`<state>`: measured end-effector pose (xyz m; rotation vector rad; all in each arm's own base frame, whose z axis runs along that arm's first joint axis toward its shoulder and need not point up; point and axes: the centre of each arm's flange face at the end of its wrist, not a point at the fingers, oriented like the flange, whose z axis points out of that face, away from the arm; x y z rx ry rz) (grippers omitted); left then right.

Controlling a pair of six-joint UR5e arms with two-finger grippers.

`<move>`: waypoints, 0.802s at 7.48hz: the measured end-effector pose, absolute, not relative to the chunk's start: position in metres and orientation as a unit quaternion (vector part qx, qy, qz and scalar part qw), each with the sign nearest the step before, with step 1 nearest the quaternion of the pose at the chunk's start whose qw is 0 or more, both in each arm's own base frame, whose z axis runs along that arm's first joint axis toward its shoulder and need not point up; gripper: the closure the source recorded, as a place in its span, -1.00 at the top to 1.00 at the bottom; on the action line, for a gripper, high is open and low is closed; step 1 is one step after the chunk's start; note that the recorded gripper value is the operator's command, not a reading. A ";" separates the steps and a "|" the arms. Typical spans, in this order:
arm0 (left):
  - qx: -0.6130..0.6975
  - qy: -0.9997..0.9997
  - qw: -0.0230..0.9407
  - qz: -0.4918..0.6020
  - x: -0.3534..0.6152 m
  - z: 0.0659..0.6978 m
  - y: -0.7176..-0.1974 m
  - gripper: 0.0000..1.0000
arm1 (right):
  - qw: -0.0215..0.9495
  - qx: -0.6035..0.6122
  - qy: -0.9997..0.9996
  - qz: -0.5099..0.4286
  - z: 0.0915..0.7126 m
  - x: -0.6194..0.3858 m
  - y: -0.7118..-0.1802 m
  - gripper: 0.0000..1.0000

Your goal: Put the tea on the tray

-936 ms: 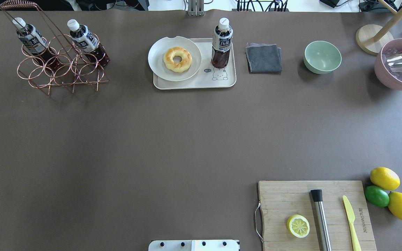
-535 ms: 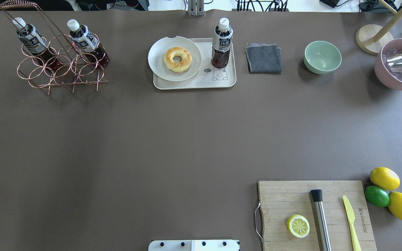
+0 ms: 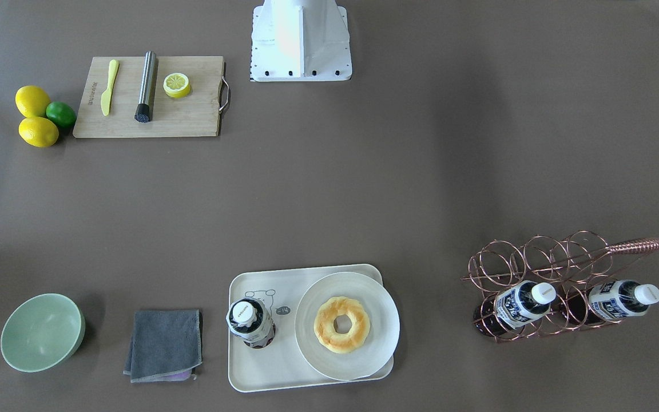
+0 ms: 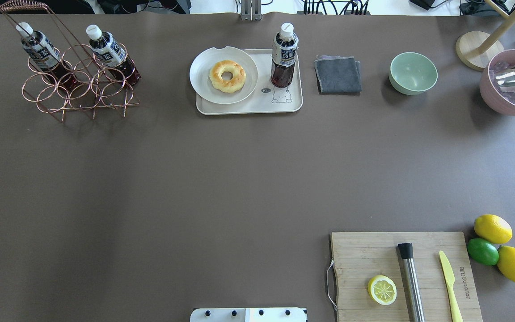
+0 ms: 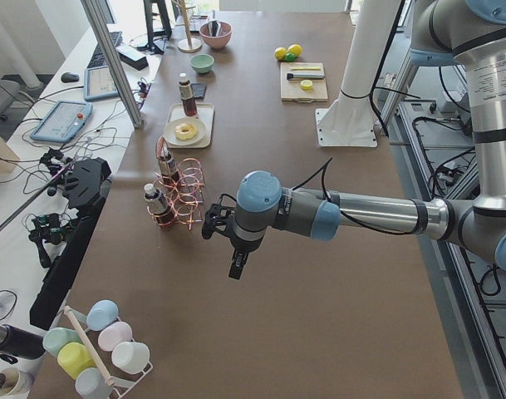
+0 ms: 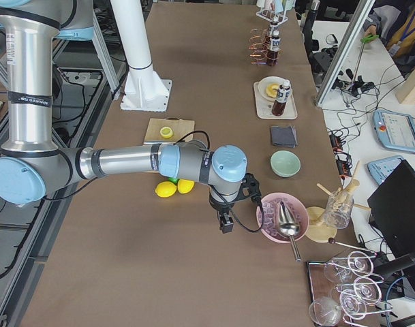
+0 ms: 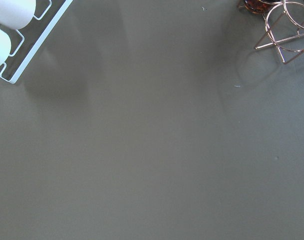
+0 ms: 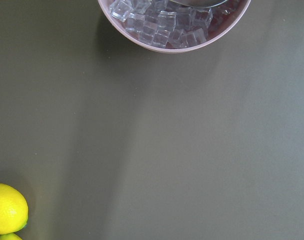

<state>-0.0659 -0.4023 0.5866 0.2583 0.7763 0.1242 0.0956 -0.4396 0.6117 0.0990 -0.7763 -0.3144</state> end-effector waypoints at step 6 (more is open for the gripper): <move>0.122 0.378 0.916 0.058 -0.066 0.591 -0.398 0.96 | 0.913 0.072 -0.370 -0.157 0.660 0.091 -0.451 1.00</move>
